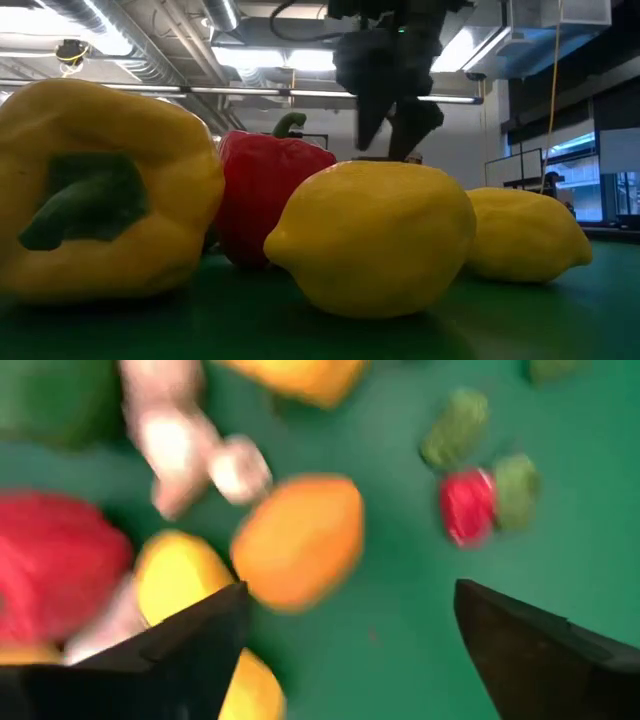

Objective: Sort produce into baskets
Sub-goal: Put the lemon into the black bin

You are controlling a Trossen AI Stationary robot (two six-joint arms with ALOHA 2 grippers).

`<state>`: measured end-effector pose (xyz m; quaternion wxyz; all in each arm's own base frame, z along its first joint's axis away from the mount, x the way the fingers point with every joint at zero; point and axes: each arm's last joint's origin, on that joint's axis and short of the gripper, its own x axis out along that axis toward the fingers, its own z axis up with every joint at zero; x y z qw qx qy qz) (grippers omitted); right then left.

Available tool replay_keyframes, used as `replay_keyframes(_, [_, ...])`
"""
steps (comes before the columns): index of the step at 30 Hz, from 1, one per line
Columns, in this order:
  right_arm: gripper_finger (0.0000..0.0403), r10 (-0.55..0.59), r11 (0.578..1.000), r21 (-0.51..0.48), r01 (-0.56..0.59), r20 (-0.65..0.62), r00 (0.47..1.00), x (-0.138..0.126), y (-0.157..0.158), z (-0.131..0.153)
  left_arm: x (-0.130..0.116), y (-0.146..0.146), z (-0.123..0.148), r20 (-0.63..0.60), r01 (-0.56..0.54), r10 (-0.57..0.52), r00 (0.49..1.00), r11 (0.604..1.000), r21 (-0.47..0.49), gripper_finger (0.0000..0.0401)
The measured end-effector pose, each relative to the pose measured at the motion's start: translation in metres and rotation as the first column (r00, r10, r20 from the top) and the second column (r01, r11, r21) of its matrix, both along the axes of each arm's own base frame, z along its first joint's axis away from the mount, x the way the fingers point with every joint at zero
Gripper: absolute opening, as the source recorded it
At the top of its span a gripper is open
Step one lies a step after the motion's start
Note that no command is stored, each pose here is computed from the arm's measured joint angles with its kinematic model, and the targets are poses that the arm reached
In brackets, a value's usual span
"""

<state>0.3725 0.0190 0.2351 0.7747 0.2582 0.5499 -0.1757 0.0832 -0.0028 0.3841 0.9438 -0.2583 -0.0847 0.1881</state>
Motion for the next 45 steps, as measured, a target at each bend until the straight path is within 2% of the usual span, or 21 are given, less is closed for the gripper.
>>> replay_keyframes(3, [0.0377, -0.061, 0.998, 0.02, 0.061, 0.022, 0.998, 0.004, 0.0, -0.002, 0.0, 0.0, 0.0, -0.003, -0.012, 0.012, 1.0, 1.0, 0.002, 0.0308])
replay_keyframes(7, [0.0393, -0.146, 0.988, 0.048, 0.147, -0.014, 0.989, 0.009, 0.001, -0.015, 0.0, 0.001, -0.003, -0.027, -0.021, 0.021, 0.999, 1.0, 0.006, 0.0308])
replay_keyframes(11, [0.0397, -0.211, 0.973, 0.088, 0.214, -0.043, 0.977, 0.017, 0.005, -0.032, 0.0, 0.002, -0.006, -0.058, -0.035, 0.036, 0.998, 0.999, 0.013, 0.0308])
replay_keyframes(16, [0.0397, -0.278, 0.954, 0.111, 0.278, -0.015, 0.96, 0.022, 0.008, -0.034, 0.0, 0.003, -0.007, -0.082, -0.049, 0.051, 0.995, 0.998, 0.03, 0.0308])
replay_keyframes(22, [0.0397, -0.314, 0.946, 0.07, 0.317, -0.05, 0.948, 0.021, 0.014, -0.044, -0.002, 0.004, -0.009, -0.101, -0.051, 0.055, 0.993, 0.998, 0.039, 0.0308])
replay_keyframes(30, [0.0395, -0.32, 0.942, 0.071, 0.327, -0.097, 0.942, 0.027, 0.025, -0.068, -0.003, 0.004, -0.013, -0.143, -0.048, 0.055, 0.988, 0.997, 0.052, 0.0308])
replay_keyframes(33, [0.0376, -0.349, 0.931, 0.066, 0.359, -0.121, 0.929, 0.027, 0.026, -0.075, -0.004, 0.004, -0.013, -0.144, -0.048, 0.055, 0.988, 0.997, 0.052, 0.0308])
replay_keyframes(35, [0.0349, -0.373, 0.922, 0.058, 0.382, -0.12, 0.92, 0.027, 0.025, -0.075, -0.004, 0.004, -0.014, -0.149, -0.048, 0.056, 0.987, 0.997, 0.058, 0.0308])
replay_keyframes(42, [0.0202, -0.408, 0.911, 0.02, 0.411, -0.093, 0.908, 0.027, 0.023, -0.074, -0.004, 0.004, -0.016, -0.173, -0.045, 0.057, 0.983, 0.997, 0.07, 0.0308])
replay_keyframes(45, [0.019, -0.409, 0.911, 0.014, 0.411, -0.087, 0.909, 0.027, 0.023, -0.074, -0.004, 0.004, -0.016, -0.174, -0.045, 0.057, 0.983, 0.996, 0.072, 0.0308])
